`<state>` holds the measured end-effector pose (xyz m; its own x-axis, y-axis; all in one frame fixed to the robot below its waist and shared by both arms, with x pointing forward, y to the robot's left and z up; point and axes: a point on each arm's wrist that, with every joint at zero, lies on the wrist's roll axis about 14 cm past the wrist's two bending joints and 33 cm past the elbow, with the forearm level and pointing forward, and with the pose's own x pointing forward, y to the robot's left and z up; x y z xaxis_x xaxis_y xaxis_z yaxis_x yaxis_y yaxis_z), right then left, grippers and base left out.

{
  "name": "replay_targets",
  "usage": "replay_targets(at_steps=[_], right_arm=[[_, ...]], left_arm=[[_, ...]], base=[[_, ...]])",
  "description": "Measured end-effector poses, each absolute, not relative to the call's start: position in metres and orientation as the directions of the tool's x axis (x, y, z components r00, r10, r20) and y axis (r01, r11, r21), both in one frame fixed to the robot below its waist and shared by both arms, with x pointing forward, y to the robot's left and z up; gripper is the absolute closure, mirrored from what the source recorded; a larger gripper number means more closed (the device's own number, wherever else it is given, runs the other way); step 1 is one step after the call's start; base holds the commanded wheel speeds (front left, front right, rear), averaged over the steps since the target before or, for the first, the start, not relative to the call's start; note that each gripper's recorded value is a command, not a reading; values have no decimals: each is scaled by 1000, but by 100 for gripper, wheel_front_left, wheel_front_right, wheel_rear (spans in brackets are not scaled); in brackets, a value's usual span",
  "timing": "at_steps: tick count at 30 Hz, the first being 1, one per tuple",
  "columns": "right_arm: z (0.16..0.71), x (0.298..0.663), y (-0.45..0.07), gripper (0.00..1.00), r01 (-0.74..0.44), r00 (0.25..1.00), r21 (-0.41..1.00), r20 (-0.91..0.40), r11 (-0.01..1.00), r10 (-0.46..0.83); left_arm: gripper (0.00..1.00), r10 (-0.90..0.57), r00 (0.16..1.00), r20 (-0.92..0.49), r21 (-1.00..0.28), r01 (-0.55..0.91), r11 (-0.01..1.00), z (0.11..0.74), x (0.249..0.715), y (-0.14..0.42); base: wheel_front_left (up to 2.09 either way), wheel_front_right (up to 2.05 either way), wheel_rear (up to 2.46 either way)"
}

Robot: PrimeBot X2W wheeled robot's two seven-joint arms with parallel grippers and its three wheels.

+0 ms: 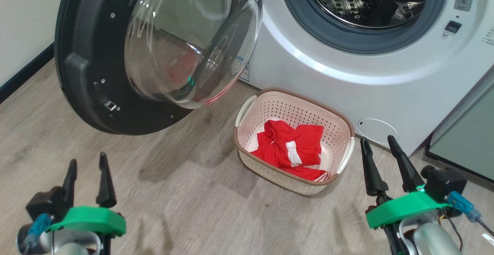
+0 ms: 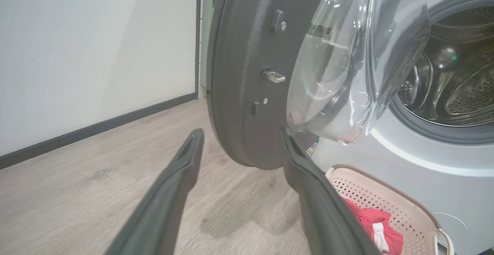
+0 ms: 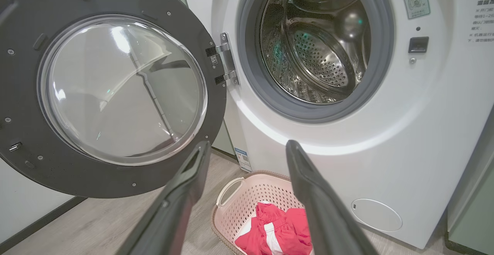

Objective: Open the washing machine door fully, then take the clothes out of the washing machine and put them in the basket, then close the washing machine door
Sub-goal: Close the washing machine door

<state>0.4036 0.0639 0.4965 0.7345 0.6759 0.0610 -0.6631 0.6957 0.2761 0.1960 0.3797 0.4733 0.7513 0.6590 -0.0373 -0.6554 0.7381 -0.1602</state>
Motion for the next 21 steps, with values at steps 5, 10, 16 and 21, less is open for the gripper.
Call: replay_targets(at_steps=[5, 10, 16, 21], right_arm=[[496, 403, 66, 0, -667, 730, 278, 60, 691, 680], [496, 403, 65, 0, -665, 732, 277, 58, 693, 679], [495, 404, 64, 0, -663, 733, 279, 56, 695, 677], [492, 405, 64, 0, -660, 734, 282, 48, 696, 677]], left_arm=[[77, 695, 718, -30, -178, -688, 703, 475, 185, 388], [100, 783, 621, -39, -326, -748, 577, 471, 157, 412], [100, 883, 461, -91, -675, -681, 286, 471, 128, 460], [100, 847, 511, -147, -864, -483, 142, 494, 146, 503]], base=[[0, 0, 0], [0, 0, 0], [0, 0, 0], [0, 0, 0]])
